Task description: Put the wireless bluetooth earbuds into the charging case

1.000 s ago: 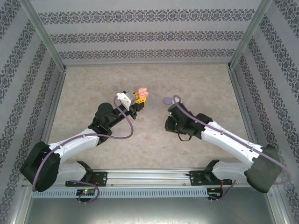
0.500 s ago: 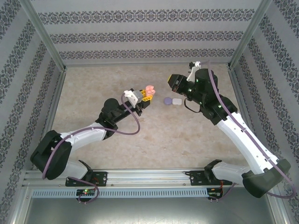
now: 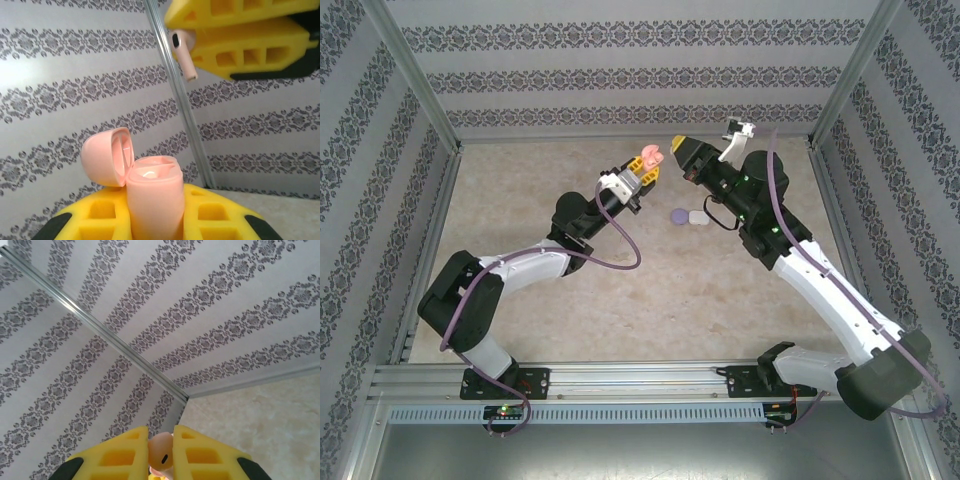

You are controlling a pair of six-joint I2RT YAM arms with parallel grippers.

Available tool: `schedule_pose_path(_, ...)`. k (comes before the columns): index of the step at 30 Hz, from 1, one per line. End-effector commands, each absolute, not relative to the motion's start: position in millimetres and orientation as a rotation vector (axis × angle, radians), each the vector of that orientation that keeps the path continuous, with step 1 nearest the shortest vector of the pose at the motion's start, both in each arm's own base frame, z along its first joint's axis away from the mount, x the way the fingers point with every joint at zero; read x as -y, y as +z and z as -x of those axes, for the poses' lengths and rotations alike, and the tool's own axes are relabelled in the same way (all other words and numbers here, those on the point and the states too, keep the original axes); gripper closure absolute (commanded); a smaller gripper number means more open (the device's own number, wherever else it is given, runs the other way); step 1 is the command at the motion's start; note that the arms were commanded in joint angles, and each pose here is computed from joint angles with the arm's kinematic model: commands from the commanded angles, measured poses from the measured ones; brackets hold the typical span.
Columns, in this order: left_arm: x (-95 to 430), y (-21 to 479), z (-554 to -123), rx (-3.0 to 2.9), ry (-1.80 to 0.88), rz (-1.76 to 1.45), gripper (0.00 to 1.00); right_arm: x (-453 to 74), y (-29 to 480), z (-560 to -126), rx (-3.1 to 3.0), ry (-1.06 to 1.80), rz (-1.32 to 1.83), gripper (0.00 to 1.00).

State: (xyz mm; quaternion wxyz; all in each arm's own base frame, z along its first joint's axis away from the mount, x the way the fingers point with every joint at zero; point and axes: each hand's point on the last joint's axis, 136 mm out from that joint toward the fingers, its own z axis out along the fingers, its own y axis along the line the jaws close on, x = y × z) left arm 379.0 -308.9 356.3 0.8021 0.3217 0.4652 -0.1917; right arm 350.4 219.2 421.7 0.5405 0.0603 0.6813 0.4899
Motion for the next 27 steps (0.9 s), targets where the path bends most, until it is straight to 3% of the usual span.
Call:
schedule_pose_path(1, 308, 391, -370, -0.86, -0.369, -0.664, 1.0, -229, 452, -342, -1.451, 1.24, -0.078, 0.85)
schedule_pose_path(27, 304, 397, -363, -0.861, -0.373, -0.668, 1.0, -247, 418, -345, -1.481, 1.249, -0.097, 0.86)
